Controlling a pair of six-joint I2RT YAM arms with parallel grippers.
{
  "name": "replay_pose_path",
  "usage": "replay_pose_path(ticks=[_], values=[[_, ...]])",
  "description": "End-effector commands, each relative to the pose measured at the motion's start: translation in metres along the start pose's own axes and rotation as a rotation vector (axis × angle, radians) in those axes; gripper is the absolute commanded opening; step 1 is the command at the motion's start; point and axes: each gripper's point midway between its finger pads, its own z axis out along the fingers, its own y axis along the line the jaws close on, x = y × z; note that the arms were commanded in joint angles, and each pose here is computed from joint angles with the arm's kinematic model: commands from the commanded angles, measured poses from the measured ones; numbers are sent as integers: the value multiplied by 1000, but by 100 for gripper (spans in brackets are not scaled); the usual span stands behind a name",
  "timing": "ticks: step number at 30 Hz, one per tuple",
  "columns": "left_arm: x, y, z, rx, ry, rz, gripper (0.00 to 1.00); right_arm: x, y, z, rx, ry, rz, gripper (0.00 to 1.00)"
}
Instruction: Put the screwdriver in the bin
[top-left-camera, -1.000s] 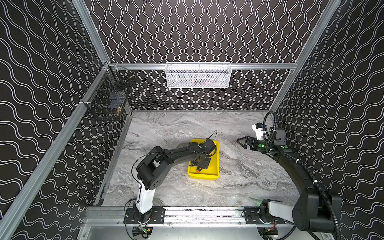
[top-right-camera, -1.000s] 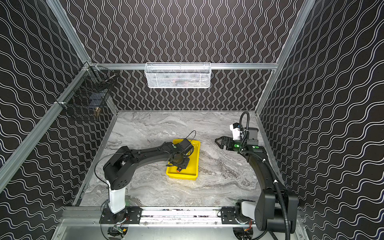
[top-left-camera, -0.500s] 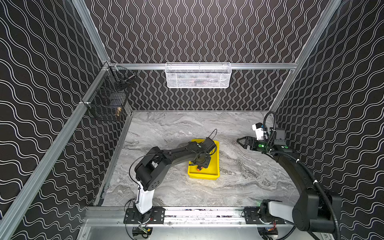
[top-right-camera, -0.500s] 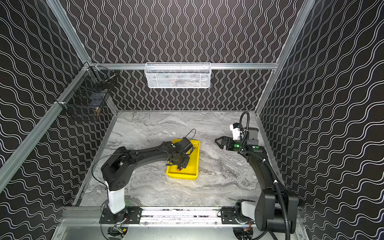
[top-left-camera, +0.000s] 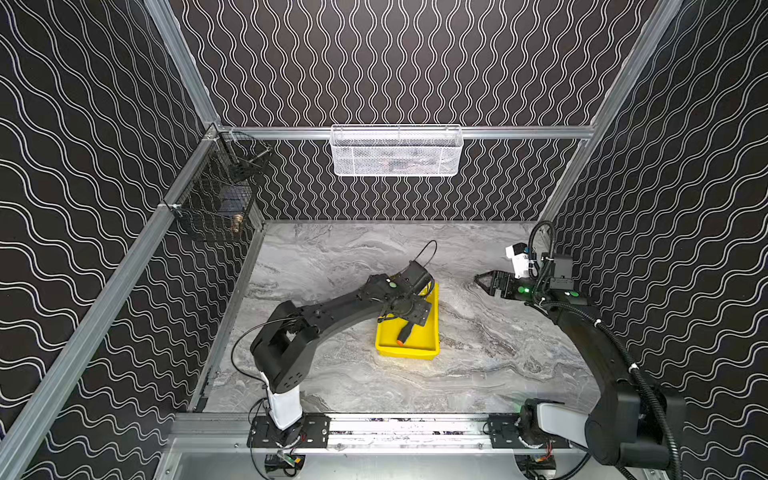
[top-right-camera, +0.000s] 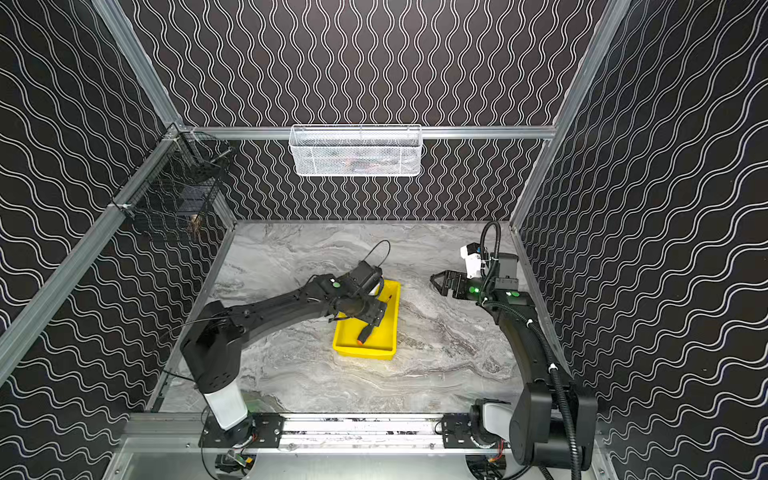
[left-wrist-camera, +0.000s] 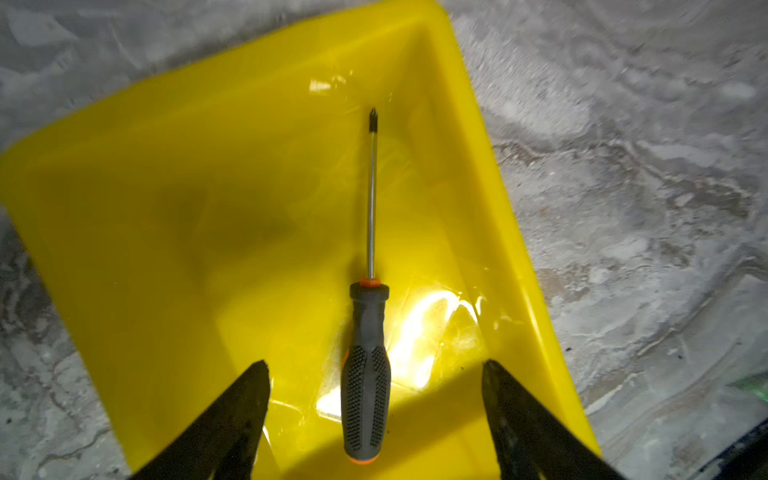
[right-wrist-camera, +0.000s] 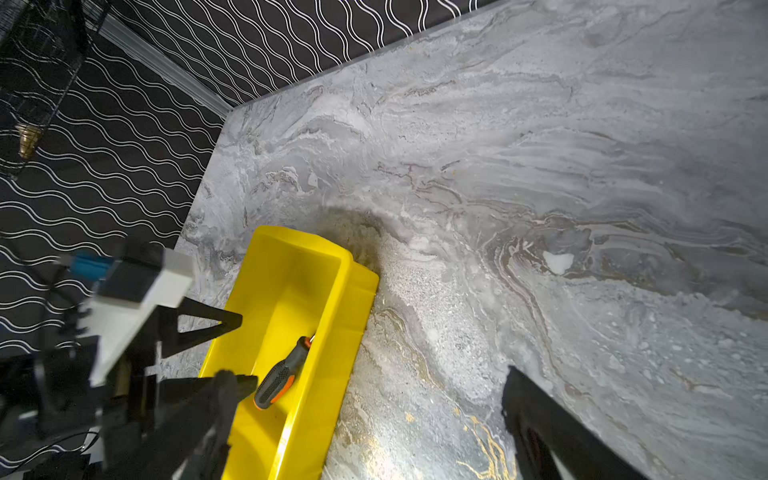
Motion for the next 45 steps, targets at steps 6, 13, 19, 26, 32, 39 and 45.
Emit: replay_pose_path(ticks=[6, 13, 19, 26, 32, 39, 45], values=[[-66, 68, -112, -158, -390, 40, 96, -83, 6, -71, 238, -396, -85, 99], [-62, 174, -142, -299, -487, -149, 99, -100, -23, -146, 587, -650, -14, 100], [-28, 249, -152, -592, -578, -301, 99, -84, -31, -157, 626, -723, -2, 99], [-9, 282, -149, -684, -609, -282, 99, -60, -57, -141, 670, -740, -4, 100], [7, 293, -134, -644, -647, -288, 99, -42, -66, -110, 631, -769, -222, 100], [43, 316, -117, -703, -633, -327, 99, -27, -72, -85, 576, -755, -294, 100], [65, 327, -98, -738, -636, -313, 99, -19, -80, -69, 557, -718, -290, 100]])
